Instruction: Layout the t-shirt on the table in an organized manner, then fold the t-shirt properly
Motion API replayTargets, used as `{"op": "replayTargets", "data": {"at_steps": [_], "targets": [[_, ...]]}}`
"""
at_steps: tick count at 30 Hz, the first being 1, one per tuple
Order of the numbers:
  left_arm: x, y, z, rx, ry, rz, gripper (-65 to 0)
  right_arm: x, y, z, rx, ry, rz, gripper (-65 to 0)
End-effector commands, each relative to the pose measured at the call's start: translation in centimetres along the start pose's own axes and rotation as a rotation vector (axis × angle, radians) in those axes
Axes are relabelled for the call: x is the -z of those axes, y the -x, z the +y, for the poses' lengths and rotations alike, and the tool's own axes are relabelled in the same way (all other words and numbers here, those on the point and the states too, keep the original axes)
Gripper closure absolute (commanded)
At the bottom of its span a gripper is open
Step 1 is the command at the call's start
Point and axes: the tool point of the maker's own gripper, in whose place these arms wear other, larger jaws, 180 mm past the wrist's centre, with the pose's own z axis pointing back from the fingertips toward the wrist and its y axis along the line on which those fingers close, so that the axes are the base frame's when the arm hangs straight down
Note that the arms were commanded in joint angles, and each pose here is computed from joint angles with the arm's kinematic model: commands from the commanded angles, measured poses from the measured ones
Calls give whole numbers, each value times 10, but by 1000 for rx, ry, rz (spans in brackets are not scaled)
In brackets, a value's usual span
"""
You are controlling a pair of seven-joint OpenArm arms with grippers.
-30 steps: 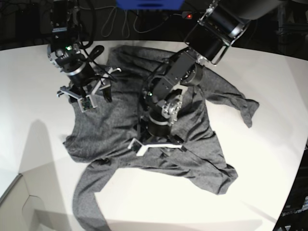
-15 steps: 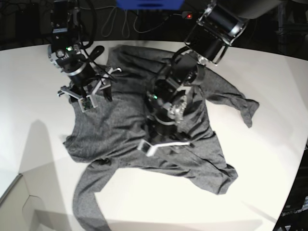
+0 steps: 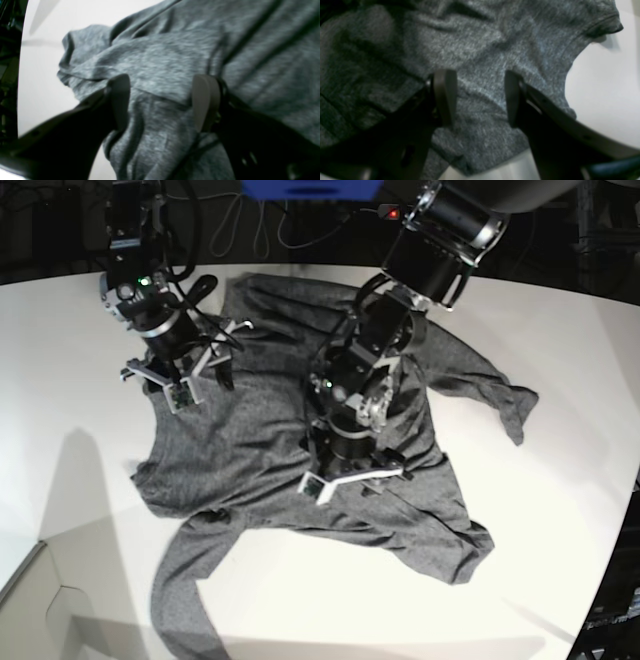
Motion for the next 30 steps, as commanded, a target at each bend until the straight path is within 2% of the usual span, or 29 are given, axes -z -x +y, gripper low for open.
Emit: {"op": "replayTargets", "data": {"at_steps": [1,5,9,14,17,22,25,30], "targets": [[0,-23,9,-5,-25,-59,-384,-1,-13,-2,0,1,-48,-310],[-1,-23,6,1,-20,-58,-382,-1,-13,-2,0,1,-48,-310],[7,-1,1,24,-10,-1,-381,-1,-13,-2,0,1,-48,-310],[9,3,0,29,-8,12,-371,-1,-13,-2,0,1,-48,-310],[10,1,-1,26,-6,3,-288,-1,-13,-2,0,1,-48,-310],[9,-13,-2,27,-4,-77,-148,-1,-13,-2,1,2,-48,-310],[8,-18,1,20,-12,-88,-6,-2,-13,-3,-1,3,-48,-310],[7,-39,14,12,-36,-133,0,-2,-13,-3,0,4,-48,-310]]}}
